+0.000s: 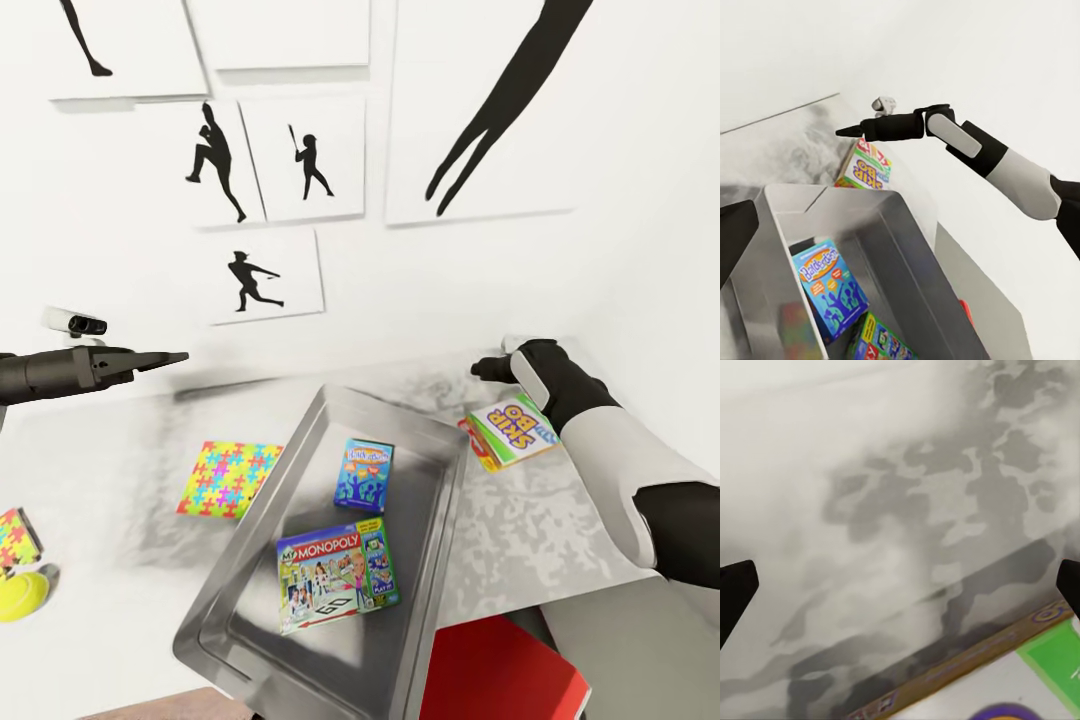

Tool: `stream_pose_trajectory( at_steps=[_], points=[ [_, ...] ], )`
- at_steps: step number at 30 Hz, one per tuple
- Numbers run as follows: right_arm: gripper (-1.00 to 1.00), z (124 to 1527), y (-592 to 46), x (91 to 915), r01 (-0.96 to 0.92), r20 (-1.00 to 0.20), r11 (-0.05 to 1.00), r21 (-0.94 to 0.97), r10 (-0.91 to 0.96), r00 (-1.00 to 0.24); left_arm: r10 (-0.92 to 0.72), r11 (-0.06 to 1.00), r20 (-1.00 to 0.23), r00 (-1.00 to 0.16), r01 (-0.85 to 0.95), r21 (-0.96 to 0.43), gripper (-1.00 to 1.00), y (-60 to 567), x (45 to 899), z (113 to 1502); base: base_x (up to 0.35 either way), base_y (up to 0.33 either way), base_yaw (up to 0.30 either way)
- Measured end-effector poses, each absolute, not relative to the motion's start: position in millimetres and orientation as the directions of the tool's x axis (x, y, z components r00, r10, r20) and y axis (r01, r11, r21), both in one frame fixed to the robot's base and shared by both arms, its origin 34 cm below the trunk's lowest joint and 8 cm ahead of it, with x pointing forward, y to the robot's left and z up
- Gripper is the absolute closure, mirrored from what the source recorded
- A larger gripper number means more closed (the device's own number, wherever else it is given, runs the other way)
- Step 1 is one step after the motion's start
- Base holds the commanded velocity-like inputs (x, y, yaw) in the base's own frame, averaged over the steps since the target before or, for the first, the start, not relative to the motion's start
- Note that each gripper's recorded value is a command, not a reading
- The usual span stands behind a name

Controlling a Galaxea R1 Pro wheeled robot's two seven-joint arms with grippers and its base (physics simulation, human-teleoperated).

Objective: Put all the toys in the child's room - the three board games (two on the bed and one on the table), the two jigsaw puzzles on the table, and the tennis ball on the table - inside the toy box on the table in the child's room.

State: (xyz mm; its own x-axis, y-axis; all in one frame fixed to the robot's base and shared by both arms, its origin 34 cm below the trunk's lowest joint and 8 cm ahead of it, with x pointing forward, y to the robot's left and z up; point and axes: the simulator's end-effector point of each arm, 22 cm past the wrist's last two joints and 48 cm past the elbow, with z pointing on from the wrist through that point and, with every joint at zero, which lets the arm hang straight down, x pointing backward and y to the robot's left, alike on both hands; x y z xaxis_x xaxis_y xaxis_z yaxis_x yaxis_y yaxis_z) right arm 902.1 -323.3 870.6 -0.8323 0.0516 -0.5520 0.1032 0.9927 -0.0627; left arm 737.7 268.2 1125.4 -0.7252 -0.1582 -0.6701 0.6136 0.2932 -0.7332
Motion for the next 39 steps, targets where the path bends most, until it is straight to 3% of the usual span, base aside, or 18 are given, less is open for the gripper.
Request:
stream_pose_trajectory(
  at_steps=[30,39],
  points=[
    [-1.00,833,-311,891,0.065,-0.509,0.998,-0.020,0.046,-0.860,-0.156,0.294,-0.643,-0.749,0.587,-0.755,-1.00,268,742,1102,0.000,0.000,0.000],
    [-1.00,834,-330,890,0.042,-0.508,0.995,-0.093,-0.011,-0.861,-0.156,0.294,-0.643,-0.750,0.586,-0.755,-1.00,268,742,1102,0.000,0.000,0.000]
  ],
)
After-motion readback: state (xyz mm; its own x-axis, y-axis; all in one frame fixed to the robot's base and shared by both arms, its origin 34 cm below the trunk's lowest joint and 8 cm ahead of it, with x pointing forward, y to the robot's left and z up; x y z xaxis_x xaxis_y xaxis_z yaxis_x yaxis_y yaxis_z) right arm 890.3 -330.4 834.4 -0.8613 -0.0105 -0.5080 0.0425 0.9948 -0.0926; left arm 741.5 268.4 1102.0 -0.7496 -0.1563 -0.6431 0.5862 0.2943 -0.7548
